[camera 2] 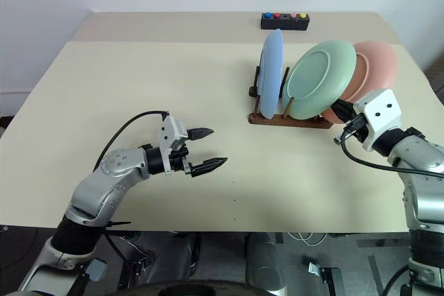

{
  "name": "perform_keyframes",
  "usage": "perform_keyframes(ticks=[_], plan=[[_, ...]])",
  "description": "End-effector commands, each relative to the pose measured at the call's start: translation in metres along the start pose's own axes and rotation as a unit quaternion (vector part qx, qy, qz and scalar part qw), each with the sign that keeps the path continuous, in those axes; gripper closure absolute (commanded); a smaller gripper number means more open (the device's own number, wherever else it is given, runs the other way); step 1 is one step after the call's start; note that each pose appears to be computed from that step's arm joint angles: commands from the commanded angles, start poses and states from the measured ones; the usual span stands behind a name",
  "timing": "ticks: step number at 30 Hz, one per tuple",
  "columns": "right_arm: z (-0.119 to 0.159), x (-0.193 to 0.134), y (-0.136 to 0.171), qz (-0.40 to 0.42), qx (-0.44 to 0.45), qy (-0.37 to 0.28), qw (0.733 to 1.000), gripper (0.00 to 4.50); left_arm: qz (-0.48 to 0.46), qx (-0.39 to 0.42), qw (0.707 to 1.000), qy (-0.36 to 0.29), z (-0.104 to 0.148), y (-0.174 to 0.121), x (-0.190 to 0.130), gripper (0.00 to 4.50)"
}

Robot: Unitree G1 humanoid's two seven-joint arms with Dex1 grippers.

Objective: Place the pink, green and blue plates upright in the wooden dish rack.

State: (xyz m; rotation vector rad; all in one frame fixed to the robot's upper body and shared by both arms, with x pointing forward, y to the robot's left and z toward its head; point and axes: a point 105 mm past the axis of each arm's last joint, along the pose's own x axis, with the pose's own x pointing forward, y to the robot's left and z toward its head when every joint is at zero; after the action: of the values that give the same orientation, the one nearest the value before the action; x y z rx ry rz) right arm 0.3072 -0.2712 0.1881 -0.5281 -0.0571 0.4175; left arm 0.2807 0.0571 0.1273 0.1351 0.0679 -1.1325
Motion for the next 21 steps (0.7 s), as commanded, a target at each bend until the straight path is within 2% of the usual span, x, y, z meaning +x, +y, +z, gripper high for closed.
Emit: perform_keyframes(ticks=[1,4,10,15,21], plan=[[0.009,-0.001,-0.002,0.000,-0.012,-0.019,1.000,4.45,0.004,0.016,1.000,-0.019,0.013,-0.002,-0.004,0.00],[0.013,-0.001,-0.004,-0.004,-0.020,-0.028,0.999,4.45,0.005,0.015,1.000,-0.018,0.012,-0.002,-0.004,0.00],[0.032,0.009,0.016,0.031,-0.028,-0.066,0.997,4.45,0.004,0.015,1.000,-0.019,0.012,-0.002,-0.002,0.00],[0.034,0.010,0.023,0.046,-0.025,-0.069,0.996,4.45,0.003,0.014,1.000,-0.020,0.012,-0.002,-0.001,0.00],[0.034,0.003,0.006,0.008,-0.044,-0.061,0.997,4.45,-0.001,0.014,1.000,-0.018,0.011,-0.002,0.001,0.00]])
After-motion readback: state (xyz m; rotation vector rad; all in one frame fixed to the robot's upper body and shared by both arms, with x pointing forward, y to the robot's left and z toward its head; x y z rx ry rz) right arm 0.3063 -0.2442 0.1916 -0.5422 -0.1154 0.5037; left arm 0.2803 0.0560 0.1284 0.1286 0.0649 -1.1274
